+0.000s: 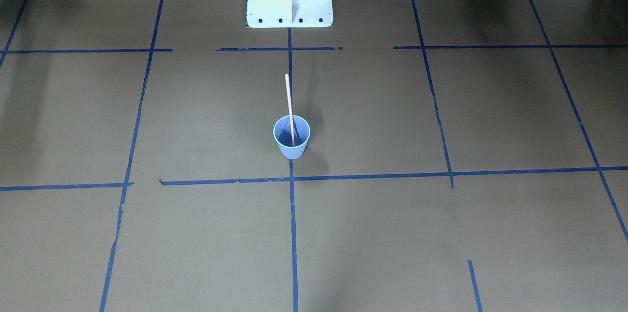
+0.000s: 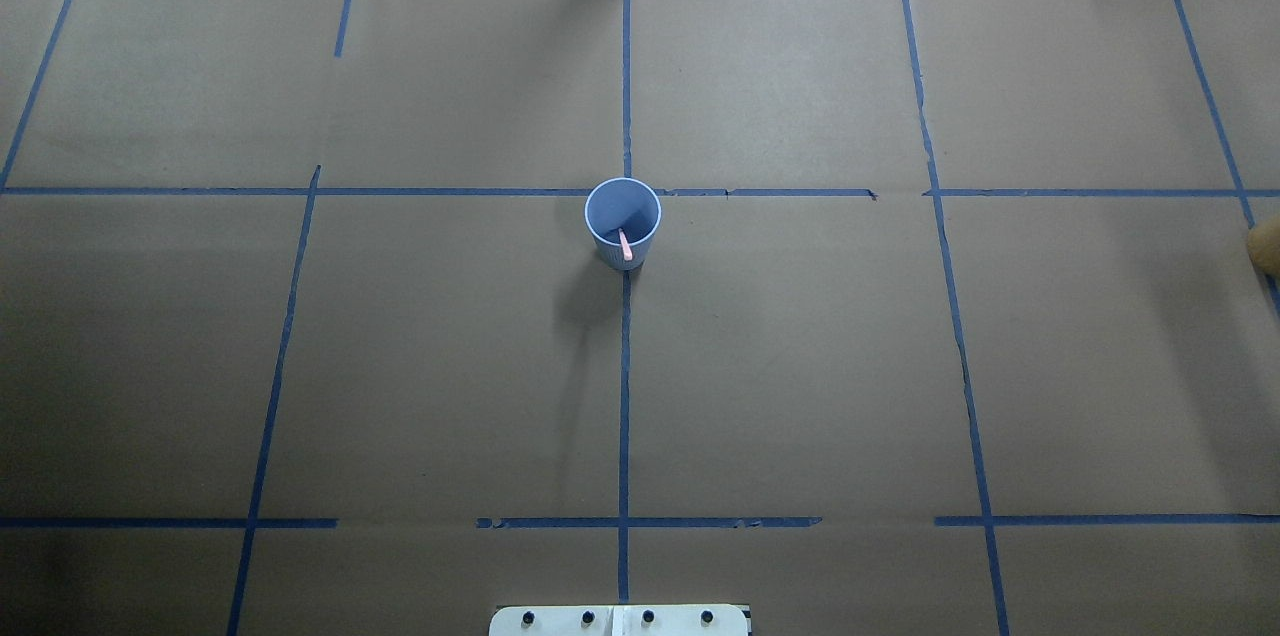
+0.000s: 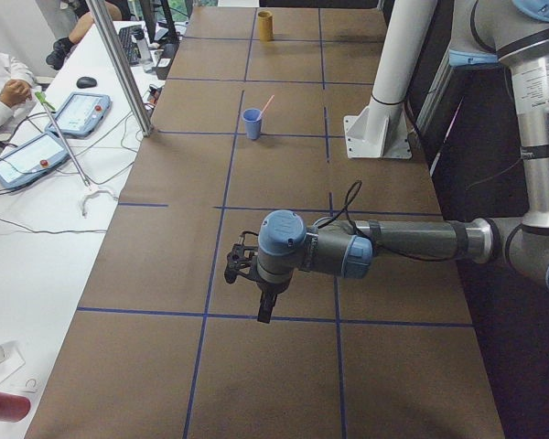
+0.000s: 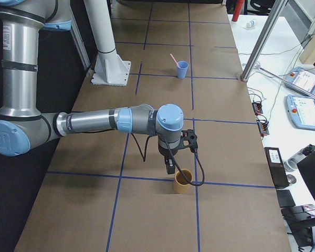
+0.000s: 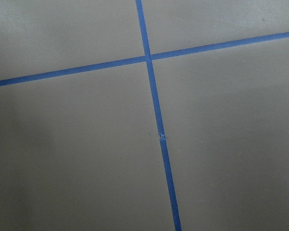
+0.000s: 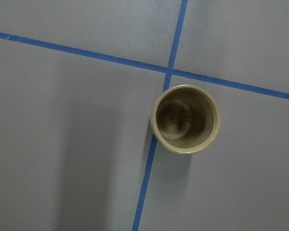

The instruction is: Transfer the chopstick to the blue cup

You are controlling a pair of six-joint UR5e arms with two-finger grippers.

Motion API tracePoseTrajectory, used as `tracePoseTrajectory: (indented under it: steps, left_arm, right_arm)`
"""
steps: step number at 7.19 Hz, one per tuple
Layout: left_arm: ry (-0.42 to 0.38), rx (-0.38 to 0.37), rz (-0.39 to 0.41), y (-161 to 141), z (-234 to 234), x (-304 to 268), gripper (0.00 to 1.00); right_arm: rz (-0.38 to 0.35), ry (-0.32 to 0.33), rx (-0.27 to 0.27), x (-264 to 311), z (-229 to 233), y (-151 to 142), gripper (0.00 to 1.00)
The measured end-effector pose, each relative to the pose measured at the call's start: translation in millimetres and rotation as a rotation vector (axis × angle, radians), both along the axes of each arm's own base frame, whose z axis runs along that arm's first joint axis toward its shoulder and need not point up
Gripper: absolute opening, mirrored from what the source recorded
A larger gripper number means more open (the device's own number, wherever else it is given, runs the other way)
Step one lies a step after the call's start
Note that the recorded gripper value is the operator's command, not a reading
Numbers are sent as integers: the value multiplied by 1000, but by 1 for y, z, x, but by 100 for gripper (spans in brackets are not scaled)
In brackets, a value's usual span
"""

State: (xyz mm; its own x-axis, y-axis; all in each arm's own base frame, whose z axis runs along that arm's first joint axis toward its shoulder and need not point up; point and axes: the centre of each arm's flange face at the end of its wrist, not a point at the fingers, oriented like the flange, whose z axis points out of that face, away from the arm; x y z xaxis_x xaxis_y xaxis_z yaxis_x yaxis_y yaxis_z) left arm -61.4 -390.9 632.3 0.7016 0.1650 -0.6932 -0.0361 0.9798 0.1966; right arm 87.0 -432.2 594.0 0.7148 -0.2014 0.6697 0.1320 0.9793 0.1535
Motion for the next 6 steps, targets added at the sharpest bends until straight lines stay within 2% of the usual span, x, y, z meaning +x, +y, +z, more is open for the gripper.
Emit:
tracePoseTrajectory:
  steps: [3, 6]
  left_arm:
    - [1, -24, 2, 7, 0, 0, 100]
    - [-7, -108, 3, 23, 53, 0, 100]
  right_arm:
    - [-3, -4, -6, -2, 4, -1, 99]
    - [-21, -1, 29, -10, -2, -7, 99]
